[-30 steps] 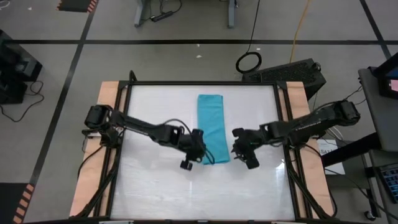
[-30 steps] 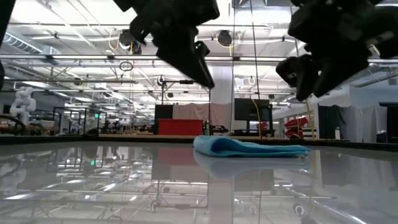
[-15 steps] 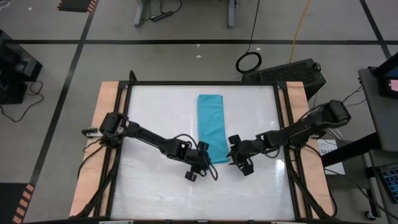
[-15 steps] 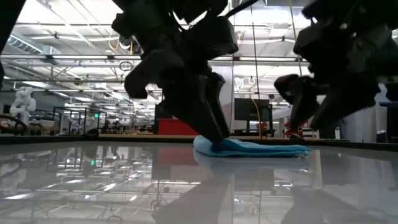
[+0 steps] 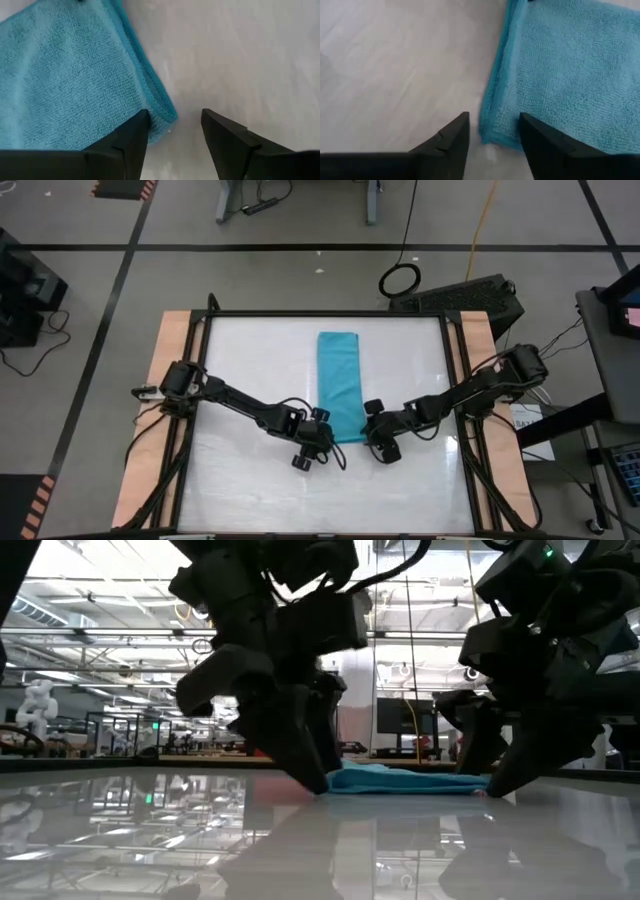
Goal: Roll towel
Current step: Roll the blue towel
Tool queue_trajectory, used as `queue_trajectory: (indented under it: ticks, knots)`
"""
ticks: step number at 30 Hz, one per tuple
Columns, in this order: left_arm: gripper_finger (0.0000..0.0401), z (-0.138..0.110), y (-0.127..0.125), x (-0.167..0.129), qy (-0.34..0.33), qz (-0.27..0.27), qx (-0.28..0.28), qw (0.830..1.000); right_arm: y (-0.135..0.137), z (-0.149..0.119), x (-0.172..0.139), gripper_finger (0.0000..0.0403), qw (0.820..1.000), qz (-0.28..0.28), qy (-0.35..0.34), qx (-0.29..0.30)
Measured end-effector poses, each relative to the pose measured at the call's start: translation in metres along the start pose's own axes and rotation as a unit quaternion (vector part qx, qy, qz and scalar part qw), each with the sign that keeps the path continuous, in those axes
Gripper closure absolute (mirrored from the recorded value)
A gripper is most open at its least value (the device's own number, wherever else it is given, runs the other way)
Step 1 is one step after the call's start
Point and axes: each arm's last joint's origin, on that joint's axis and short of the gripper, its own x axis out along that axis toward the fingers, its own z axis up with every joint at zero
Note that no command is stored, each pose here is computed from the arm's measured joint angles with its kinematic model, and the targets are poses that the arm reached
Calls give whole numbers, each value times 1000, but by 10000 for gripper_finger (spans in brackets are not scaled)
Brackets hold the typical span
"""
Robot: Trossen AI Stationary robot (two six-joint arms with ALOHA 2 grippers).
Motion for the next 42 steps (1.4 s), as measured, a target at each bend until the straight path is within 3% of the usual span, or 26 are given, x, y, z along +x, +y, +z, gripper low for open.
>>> queue_trajectory:
  ticks: [6,11,20,31,34,38,42]
  knots:
    - [225,-7,-2,4,-12,-10,-10,1000,0,-2,2,325,1000,-1,5,9]
    - [226,-13,-3,7,-20,-6,-21,1000,-6,-3,2,394,998,2,7,59]
    - [242,-16,1,9,-24,4,-57,998,-12,3,3,399,986,50,-29,157]
    - [388,-17,5,11,-28,14,-73,997,-12,6,1,402,964,134,-35,226]
    - [391,-17,5,11,-28,13,-88,996,-11,7,0,402,959,154,-35,235]
    - [393,-18,11,11,-33,-31,-135,990,-12,8,-5,402,954,156,-28,253]
    - [397,-18,19,11,-42,-87,-206,974,-16,5,-7,403,942,168,-12,290]
